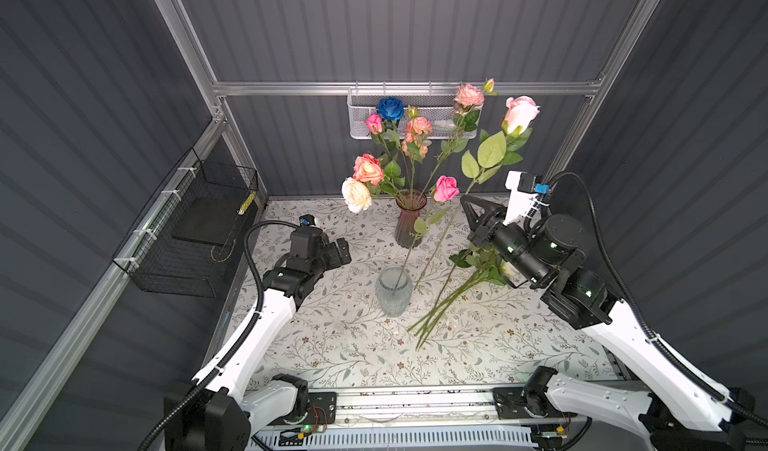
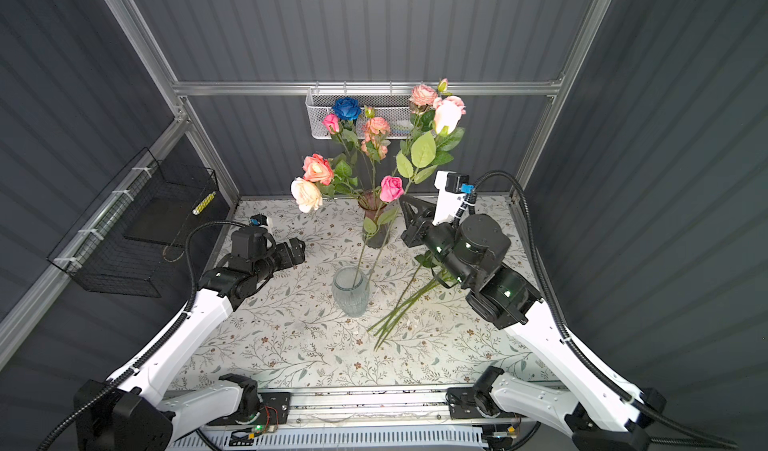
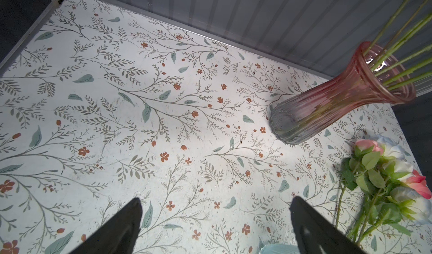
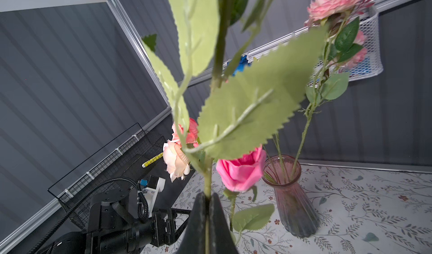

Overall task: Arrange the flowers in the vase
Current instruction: 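Lift the pink rose high above the table with the right gripper, then carry the rose over the pink vase and lower its stem inside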

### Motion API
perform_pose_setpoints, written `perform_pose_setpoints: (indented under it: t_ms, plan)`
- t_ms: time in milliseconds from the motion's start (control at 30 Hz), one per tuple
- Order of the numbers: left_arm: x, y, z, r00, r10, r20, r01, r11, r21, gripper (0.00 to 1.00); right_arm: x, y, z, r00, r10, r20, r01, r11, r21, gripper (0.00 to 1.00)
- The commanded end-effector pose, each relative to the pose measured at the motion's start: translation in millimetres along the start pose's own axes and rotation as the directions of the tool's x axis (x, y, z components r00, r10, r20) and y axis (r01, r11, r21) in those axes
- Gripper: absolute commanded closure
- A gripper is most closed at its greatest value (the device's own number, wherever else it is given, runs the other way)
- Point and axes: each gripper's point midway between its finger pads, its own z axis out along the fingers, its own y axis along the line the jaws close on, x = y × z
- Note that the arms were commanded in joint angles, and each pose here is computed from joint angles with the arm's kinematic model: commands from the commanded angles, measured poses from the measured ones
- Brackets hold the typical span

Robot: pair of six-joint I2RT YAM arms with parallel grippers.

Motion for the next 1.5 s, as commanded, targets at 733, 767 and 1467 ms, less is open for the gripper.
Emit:
perform_pose_setpoints:
  t_ms: [733, 767, 1467]
  plan:
    - [-9, -5, -8, 1.0, 0.01, 0.027, -0.011, 0.999, 0.032, 0.01, 108, 29, 62, 0.961, -0.195, -0.197, 0.189, 0.981, -0.053, 0.98]
    - [-9, -5, -8, 1.0, 0.012, 0.025, -0.013, 0.999, 0.033, 0.01, 115, 28, 59, 0.956, -0.2, -0.213, 0.194, 0.98, -0.051, 0.97]
    - [3, -14, 4, 1.0, 0.002, -0.03, 0.001, 0.996, 0.085, 0.01, 136, 32, 44, 0.938, -0.192, -0.289, 0.216, 0.975, 0.05, 0.61]
